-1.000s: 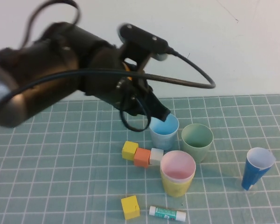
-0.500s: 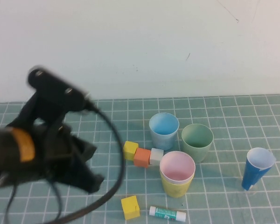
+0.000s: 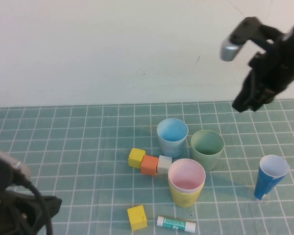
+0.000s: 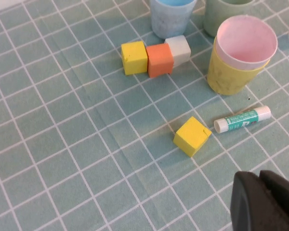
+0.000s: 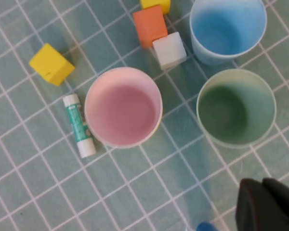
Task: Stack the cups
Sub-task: Pick up the blue cup, then place the blue cup on the green cup, then pick up the green cup, then place the green cup on the pink cup
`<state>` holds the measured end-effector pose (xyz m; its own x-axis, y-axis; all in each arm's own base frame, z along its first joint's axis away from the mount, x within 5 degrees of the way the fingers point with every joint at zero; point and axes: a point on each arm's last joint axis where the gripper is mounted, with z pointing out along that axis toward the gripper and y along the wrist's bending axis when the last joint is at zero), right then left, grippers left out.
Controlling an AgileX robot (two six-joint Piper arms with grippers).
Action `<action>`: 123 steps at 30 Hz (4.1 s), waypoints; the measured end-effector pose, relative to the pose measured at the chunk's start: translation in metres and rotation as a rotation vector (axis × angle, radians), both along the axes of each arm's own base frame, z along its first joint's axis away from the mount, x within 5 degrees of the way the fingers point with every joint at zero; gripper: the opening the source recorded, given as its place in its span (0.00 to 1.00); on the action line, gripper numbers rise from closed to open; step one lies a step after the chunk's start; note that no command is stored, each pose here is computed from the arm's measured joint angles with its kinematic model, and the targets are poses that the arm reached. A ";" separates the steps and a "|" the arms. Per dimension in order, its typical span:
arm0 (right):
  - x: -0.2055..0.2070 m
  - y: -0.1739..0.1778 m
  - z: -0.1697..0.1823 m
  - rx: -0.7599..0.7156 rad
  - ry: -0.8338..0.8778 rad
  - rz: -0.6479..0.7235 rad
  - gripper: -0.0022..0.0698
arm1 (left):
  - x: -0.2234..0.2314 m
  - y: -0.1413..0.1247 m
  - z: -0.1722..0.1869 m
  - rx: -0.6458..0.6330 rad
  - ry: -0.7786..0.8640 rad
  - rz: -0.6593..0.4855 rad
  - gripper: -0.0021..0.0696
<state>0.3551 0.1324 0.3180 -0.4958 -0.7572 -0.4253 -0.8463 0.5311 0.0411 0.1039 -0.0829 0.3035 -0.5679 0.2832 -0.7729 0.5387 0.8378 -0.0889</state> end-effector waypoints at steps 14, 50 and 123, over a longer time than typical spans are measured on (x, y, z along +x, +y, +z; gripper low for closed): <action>0.097 0.076 -0.081 -0.119 0.003 -0.004 0.41 | -0.006 0.005 -0.001 0.010 0.014 0.005 0.03; 0.135 0.095 -0.112 0.024 0.001 -0.143 0.06 | -0.008 0.008 -0.005 0.043 0.063 0.012 0.03; 0.062 0.026 -0.066 -0.040 0.085 -0.283 0.10 | -0.012 0.008 -0.008 0.046 0.113 0.013 0.03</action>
<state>0.4169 0.1582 0.2518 -0.7223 -0.5989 -0.3459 -0.6586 0.7482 0.0797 0.0924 -0.0750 0.2958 -0.6546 0.3089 -0.6900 0.5168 0.8490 -0.1103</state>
